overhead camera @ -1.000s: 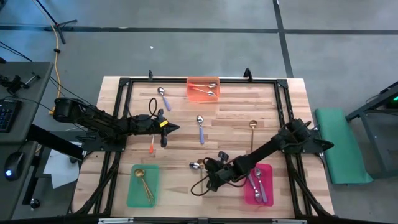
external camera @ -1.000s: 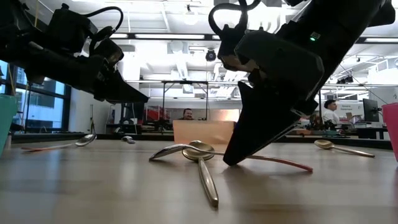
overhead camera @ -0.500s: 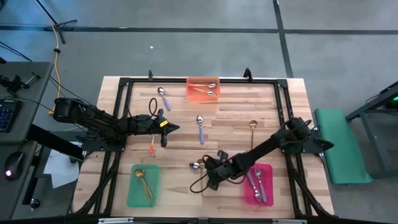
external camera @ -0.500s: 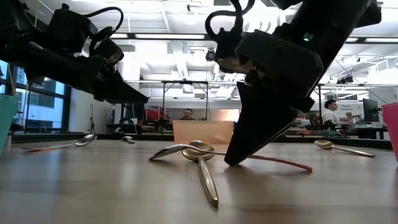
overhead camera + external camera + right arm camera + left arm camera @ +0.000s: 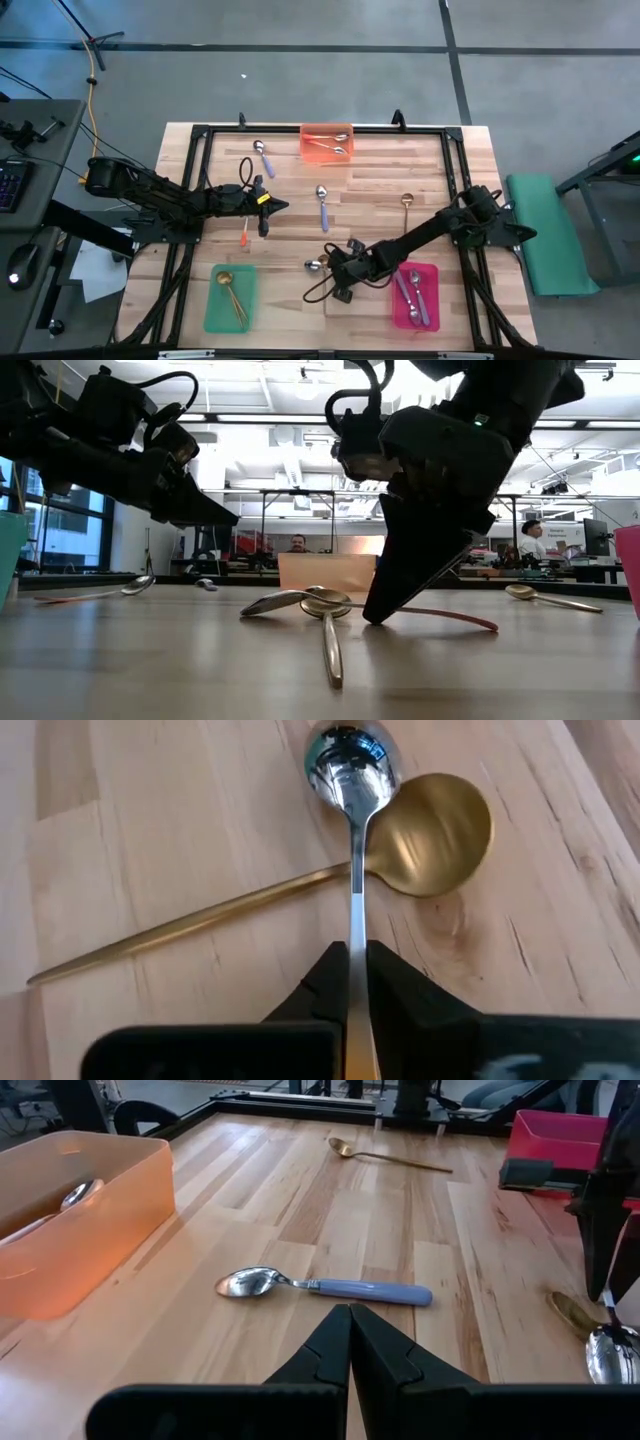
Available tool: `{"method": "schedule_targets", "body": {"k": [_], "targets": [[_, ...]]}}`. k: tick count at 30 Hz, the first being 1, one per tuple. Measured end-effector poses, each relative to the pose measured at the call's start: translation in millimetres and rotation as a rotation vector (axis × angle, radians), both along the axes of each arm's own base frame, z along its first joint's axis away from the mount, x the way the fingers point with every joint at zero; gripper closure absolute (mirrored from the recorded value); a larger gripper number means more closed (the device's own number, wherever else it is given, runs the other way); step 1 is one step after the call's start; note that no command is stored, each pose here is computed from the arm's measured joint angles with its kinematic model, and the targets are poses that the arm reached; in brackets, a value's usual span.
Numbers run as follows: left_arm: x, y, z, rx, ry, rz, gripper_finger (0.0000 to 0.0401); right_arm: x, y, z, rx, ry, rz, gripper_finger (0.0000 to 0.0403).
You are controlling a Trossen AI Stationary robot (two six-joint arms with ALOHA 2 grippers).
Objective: Sort silverware by color (type)
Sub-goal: Put the orange spoon into the orange bin
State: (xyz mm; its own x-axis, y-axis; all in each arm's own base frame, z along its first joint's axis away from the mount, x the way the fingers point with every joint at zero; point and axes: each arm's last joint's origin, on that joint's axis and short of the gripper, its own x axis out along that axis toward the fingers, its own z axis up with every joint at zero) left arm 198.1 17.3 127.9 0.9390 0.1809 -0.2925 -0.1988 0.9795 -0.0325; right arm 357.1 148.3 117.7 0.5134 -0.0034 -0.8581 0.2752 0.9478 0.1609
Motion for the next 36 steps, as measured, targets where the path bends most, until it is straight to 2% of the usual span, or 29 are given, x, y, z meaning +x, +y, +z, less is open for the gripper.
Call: {"method": "schedule_targets", "body": {"k": [5, 8, 10, 13, 17, 24, 27, 30, 36], "targets": [[0.0, 0.1, -0.1, -0.025, -0.004, 0.011, 0.0400, 7.5, -7.0, 14.8, 0.012, -0.010, 0.083, 0.0399], [-0.1, 0.2, -0.1, -0.032, -0.005, 0.013, 0.0400, 15.3, -18.5, 41.1, 0.021, -0.062, 0.132, 0.0400], [0.0, 0.2, -0.1, -0.032, -0.006, 0.014, 0.0401, 20.0, -30.5, 60.3, 0.016, -0.100, 0.153, 0.0400], [0.0, 0.1, 0.0, -0.034, -0.007, 0.014, 0.0401, 20.9, -57.6, 74.5, -0.043, -0.072, 0.168, 0.0400], [0.1, 0.3, 0.5, -0.031, -0.012, 0.015, 0.0401, 21.6, -108.7, 109.1, -0.122, -0.093, 0.150, 0.0400], [0.1, 0.4, 0.6, -0.030, -0.013, 0.017, 0.0401, 15.5, -223.8, 127.2, -0.311, -0.053, 0.096, 0.0400], [0.1, 0.4, 0.6, -0.029, -0.012, 0.017, 0.0401, 8.2, -271.6, 121.0, -0.386, -0.017, 0.134, 0.0400], [0.1, 0.4, 0.6, -0.029, -0.012, 0.016, 0.0401, 3.3, -311.3, 119.4, -0.449, -0.067, 0.152, 0.0400], [-0.1, 1.2, 0.5, -0.021, -0.011, 0.041, 0.0401, -7.8, -371.5, 94.1, -0.442, -0.092, 0.152, 0.0400]]}}
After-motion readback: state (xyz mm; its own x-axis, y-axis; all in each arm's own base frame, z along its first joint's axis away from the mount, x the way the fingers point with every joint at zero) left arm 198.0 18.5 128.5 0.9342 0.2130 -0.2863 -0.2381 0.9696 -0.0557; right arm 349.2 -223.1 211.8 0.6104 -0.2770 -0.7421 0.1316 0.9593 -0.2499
